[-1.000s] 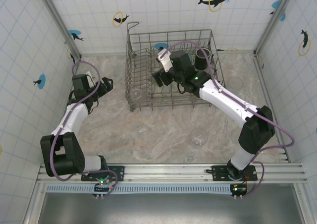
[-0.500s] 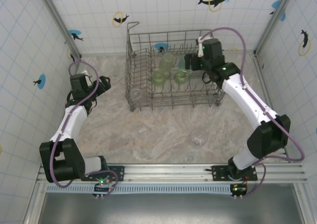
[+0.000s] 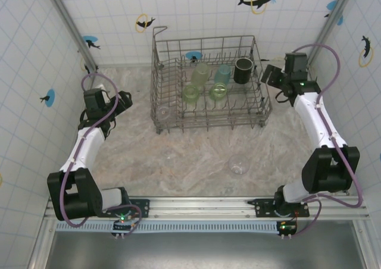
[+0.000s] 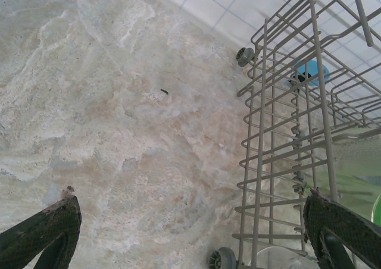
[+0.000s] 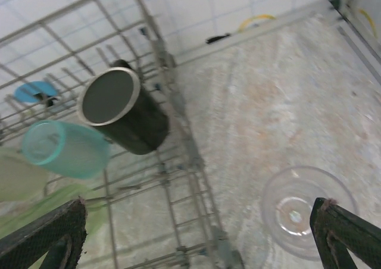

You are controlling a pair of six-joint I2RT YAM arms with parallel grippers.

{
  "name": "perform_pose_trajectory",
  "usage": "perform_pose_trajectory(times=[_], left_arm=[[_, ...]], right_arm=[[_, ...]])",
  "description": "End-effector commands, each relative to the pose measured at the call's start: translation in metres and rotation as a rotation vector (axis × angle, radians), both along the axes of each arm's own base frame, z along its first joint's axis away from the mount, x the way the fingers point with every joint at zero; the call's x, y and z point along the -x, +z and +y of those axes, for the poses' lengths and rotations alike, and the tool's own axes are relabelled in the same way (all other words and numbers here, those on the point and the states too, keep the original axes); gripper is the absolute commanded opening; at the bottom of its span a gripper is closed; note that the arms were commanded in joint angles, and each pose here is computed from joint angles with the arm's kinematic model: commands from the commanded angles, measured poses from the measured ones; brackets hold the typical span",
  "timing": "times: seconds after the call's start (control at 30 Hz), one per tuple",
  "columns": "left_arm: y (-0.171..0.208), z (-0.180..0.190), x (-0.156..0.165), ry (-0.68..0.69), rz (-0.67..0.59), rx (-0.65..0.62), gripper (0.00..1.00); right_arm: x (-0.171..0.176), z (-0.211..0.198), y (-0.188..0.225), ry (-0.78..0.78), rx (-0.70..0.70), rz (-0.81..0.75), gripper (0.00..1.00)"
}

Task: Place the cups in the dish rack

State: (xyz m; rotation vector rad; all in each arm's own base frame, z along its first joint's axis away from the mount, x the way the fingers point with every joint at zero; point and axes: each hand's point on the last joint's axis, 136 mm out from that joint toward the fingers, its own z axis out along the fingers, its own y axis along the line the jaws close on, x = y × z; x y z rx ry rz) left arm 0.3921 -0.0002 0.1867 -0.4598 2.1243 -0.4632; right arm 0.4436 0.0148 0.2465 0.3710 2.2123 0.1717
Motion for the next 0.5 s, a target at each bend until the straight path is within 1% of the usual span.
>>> perform_pose_trajectory(times=[0.0,0.27,0.47], left_arm=[[0.005,0.005,0.003,0.013,-0.008,-0.016,0.98],[0.004,0.006,0.004,0.018,-0.006,-0.021,0.98],[0.006,0.006,0.004,0.019,-0.011,-0.021,0.98]], right_arm=[[0.010,-0.019,-0.012,-0.061,-0.055,0.026,1.00],[0.019,-0.061,-0.062,-0.181,-0.121,0.122,0.93],[0.027,-0.075,-0.096,-0.224,-0.150,0.183,0.82]])
